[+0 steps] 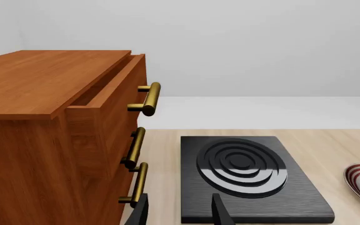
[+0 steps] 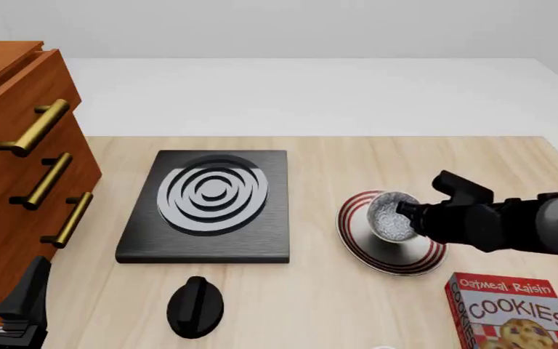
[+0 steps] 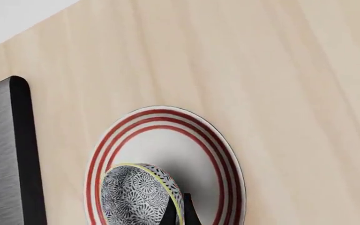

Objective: Pick the akita bowl on the ramekin and place it on the plate.

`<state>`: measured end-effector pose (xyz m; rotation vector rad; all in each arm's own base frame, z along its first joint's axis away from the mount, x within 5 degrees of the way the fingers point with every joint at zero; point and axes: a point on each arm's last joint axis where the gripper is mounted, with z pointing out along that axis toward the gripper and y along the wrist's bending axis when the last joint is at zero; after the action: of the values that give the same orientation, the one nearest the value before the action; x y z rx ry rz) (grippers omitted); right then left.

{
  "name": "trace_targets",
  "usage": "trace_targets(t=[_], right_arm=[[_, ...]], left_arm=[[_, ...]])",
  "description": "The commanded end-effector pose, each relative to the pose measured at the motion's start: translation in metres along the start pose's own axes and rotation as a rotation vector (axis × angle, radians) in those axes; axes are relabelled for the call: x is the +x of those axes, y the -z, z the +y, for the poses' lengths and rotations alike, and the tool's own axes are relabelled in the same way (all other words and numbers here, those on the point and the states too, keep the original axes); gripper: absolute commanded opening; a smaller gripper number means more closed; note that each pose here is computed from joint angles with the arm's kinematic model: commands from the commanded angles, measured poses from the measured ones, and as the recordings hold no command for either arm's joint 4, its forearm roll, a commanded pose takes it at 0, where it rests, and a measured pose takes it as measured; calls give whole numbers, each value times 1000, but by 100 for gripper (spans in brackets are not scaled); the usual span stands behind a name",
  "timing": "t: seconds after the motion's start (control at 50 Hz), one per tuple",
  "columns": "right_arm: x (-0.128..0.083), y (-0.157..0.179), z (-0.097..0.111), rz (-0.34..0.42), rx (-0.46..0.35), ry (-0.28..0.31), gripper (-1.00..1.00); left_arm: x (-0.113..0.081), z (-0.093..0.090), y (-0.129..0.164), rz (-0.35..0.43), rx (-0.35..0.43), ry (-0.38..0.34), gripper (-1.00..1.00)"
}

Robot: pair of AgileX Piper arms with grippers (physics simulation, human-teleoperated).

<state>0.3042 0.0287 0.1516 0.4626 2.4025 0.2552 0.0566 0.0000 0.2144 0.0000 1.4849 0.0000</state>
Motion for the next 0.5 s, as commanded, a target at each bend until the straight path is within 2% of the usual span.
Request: trace_targets(t=[0.02, 0.5], right_arm=[[2, -2, 1, -2, -4, -17, -100], [11, -10, 0, 12, -5, -22, -100]], left_arm=[[0, 0, 0, 0, 0, 0, 100], [0, 0, 0, 0, 0, 0, 100]])
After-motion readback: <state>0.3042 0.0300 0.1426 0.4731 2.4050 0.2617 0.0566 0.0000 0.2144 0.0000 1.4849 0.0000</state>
